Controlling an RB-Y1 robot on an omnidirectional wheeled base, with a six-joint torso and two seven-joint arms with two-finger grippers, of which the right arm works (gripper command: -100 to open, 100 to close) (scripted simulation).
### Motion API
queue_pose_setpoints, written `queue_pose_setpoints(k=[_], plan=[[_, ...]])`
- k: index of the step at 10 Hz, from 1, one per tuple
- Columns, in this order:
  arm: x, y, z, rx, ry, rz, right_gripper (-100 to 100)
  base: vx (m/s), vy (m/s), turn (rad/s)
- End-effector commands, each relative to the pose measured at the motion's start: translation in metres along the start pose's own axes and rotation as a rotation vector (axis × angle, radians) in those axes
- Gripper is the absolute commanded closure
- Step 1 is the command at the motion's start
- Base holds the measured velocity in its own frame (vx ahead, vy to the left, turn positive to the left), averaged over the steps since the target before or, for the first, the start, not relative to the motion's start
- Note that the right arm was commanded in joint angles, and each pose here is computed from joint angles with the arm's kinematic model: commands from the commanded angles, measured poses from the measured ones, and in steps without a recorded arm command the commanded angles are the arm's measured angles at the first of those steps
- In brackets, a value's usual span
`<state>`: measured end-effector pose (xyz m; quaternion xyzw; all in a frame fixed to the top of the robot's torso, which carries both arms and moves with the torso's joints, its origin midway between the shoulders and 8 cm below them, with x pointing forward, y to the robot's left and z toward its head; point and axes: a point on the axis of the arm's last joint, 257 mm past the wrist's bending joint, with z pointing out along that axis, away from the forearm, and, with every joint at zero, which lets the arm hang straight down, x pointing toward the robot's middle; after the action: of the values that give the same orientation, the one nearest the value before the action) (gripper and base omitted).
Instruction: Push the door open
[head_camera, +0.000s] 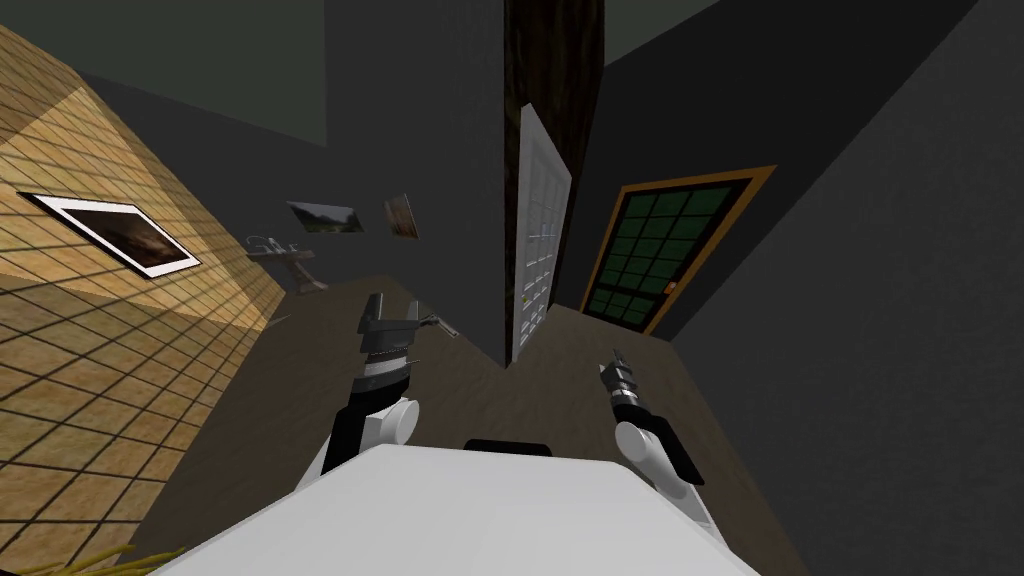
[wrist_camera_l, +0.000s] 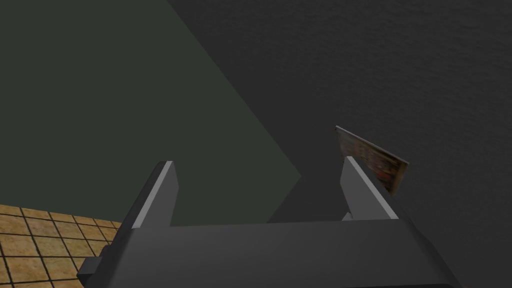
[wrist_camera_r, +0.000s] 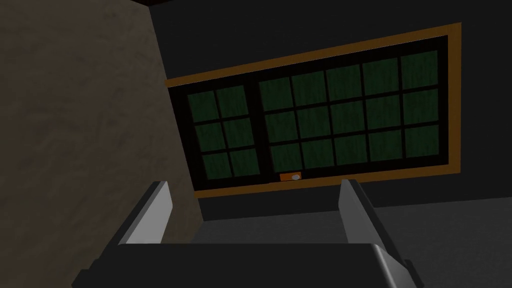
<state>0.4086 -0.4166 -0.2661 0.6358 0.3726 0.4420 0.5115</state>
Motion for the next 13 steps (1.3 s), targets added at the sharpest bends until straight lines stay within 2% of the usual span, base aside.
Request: queue_pose_setpoints(k=[1,7,13], plan=[[-0.004,-0.015,-0.0003,0.046,0.000,0.023,-100,0.093,-0.051,0.131],[-0.014,-0.068,-0.0024,0.199,0.005,0.120,-100,0.088,-0.055,0.137],[-0.015,-0.115,-0.0108,0.335,0.026,0.236,-100,0.078,-0.061,0.140]])
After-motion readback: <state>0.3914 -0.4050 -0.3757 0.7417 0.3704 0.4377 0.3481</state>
